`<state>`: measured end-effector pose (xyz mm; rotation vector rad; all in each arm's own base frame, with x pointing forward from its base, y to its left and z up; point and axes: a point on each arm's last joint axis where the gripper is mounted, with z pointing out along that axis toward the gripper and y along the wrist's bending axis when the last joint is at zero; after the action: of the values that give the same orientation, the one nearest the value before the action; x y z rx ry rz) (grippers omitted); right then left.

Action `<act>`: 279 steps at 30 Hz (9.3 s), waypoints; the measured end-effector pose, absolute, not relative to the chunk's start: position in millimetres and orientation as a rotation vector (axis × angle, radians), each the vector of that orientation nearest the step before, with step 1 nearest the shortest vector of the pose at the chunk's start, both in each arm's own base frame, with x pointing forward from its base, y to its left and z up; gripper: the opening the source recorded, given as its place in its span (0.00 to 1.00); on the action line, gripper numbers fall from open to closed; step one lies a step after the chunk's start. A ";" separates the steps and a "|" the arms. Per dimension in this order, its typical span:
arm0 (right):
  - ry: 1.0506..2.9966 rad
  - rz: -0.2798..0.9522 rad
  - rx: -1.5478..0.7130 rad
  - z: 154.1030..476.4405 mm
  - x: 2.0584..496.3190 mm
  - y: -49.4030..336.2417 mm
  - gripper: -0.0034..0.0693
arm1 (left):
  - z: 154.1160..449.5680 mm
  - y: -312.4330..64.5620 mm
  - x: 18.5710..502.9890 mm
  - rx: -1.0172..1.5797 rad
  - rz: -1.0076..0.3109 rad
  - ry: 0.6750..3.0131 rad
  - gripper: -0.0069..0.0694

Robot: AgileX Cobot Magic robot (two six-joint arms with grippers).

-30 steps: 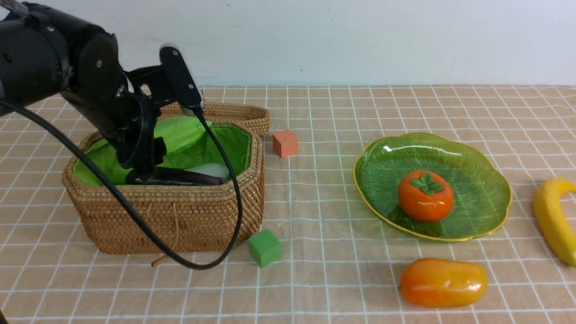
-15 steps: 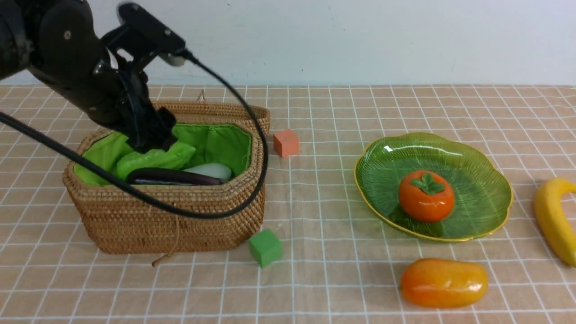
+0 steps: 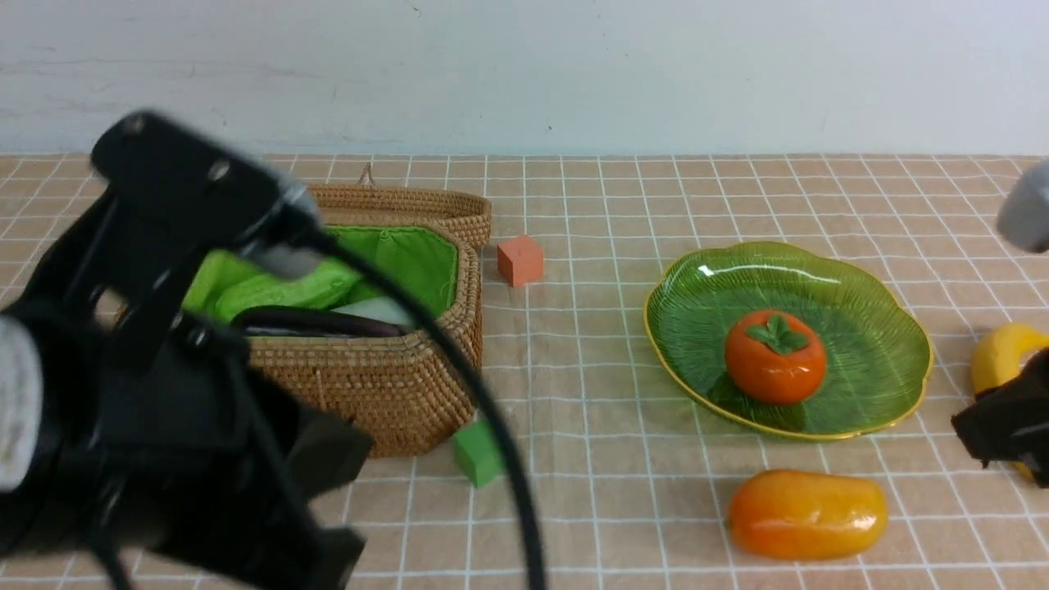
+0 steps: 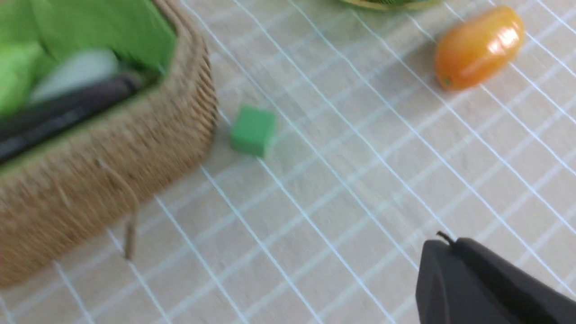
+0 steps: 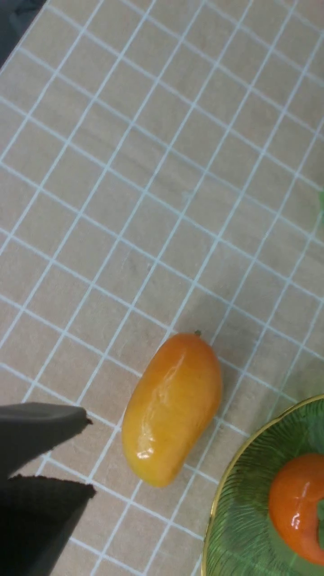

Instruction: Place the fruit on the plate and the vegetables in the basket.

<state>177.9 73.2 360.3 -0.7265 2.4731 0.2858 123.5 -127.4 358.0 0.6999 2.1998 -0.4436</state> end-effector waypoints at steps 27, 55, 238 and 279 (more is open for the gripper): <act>2.355 0.172 -1.784 194.0 299.1 108.6 0.83 | 327.9 -66.2 66.8 0.625 -0.595 1.875 0.07; 2.659 0.255 -0.769 263.5 316.8 123.9 0.82 | 330.2 -67.2 66.9 0.619 -0.613 1.851 0.07; 1.880 0.157 0.082 173.2 51.8 6.8 0.04 | 231.0 -35.3 48.9 0.427 -0.598 1.666 0.08; 1.880 0.158 0.082 173.2 51.8 6.8 0.07 | 168.8 -9.1 51.8 -0.077 -0.266 1.895 0.07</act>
<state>51.8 6.8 173.2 0.0825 1.8797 0.1584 51.8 -9.1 168.8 -0.0774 1.8951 -0.2663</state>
